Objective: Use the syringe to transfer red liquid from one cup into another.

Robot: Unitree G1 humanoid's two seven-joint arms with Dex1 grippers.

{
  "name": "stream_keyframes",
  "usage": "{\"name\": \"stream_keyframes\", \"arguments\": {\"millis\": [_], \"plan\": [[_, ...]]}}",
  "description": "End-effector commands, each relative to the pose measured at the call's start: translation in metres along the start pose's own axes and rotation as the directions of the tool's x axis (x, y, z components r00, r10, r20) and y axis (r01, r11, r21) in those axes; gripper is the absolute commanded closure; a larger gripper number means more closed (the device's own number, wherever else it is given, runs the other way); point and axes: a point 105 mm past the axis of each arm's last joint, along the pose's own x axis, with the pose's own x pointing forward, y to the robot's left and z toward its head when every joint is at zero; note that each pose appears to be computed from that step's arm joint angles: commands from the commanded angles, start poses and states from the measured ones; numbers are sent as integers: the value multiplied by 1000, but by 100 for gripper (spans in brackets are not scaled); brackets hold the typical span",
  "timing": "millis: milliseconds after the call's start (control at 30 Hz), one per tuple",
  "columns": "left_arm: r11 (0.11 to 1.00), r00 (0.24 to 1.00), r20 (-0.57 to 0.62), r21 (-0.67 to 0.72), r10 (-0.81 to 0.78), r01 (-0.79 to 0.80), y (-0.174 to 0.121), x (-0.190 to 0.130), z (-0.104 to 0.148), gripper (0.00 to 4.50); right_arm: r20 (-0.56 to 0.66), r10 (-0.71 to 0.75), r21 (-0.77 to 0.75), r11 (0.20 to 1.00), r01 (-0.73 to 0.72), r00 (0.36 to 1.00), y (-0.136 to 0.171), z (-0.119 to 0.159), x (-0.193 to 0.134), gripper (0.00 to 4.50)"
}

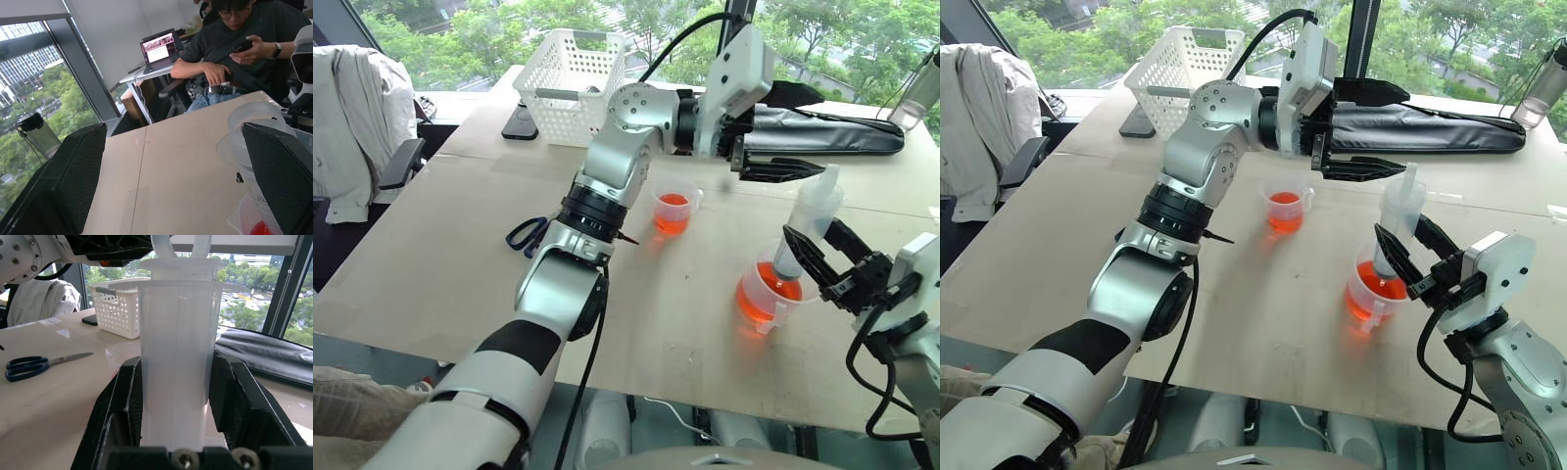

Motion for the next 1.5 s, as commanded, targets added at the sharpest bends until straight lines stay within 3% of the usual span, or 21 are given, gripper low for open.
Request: {"name": "stream_keyframes", "arguments": {"millis": [33, 133, 467, 1200, 1500], "plan": [[996, 1000, -1, 86, -28, 28, -2, 10, 9, 0, 50, 10, -29, 1000, -8, 999, 3, 9, 1, 301], [995, 999, -2, 95, -40, 40, -6, 15, 6, 0, 55, 12, -28, 1000, -11, 998, 5, 8, 2, 301], [987, 997, 18, 143, -75, 72, -14, 24, 8, 450, 63, -8, -8, 1000, 8, 998, 5, 7, 0, 301], [979, 992, 15, 159, -129, 125, -32, 30, -4, 450, -75, -17, 1, 1000, 17, 997, 12, -35, -8, 306], [981, 992, 7, 150, -123, 120, -33, 29, -8, 450, -89, -38, 6, 999, 39, 995, 14, -40, -9, 306]]}}
